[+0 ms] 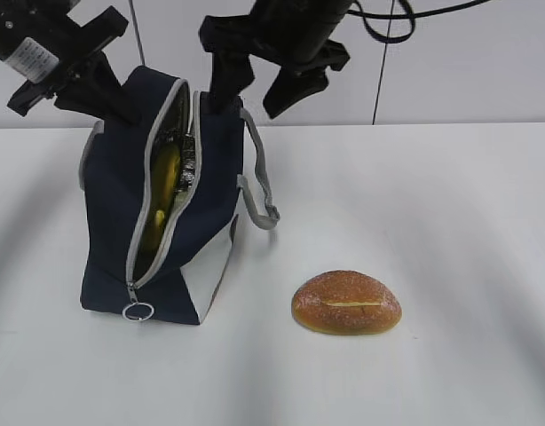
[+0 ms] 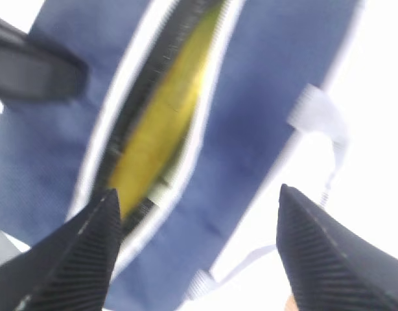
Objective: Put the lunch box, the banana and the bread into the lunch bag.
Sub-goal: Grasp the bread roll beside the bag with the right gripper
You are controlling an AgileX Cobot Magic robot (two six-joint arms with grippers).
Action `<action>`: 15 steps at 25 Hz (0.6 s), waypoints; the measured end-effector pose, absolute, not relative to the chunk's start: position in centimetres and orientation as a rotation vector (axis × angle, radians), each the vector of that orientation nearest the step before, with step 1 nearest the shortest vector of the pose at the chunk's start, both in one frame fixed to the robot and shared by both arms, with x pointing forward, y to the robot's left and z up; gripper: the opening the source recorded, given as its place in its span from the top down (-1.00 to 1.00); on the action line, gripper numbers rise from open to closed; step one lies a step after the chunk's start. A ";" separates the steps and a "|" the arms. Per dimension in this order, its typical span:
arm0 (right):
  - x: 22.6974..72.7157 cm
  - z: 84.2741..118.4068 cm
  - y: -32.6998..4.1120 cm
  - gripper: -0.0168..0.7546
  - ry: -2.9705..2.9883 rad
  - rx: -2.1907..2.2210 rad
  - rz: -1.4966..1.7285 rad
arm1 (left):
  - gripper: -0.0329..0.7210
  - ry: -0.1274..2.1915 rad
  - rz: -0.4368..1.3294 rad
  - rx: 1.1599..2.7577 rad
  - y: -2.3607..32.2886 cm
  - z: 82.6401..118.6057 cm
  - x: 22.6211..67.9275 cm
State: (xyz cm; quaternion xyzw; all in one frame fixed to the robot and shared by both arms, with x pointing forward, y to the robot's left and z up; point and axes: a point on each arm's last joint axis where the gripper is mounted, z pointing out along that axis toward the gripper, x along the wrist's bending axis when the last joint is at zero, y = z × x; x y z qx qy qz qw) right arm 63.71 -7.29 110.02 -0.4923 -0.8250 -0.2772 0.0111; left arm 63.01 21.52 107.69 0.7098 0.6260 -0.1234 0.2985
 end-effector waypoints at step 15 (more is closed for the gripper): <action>53.9 105.3 -13.3 -0.47 -2.793 -1.265 -0.344 | 0.92 1.663 -0.328 1.886 21.5 107.7 63.0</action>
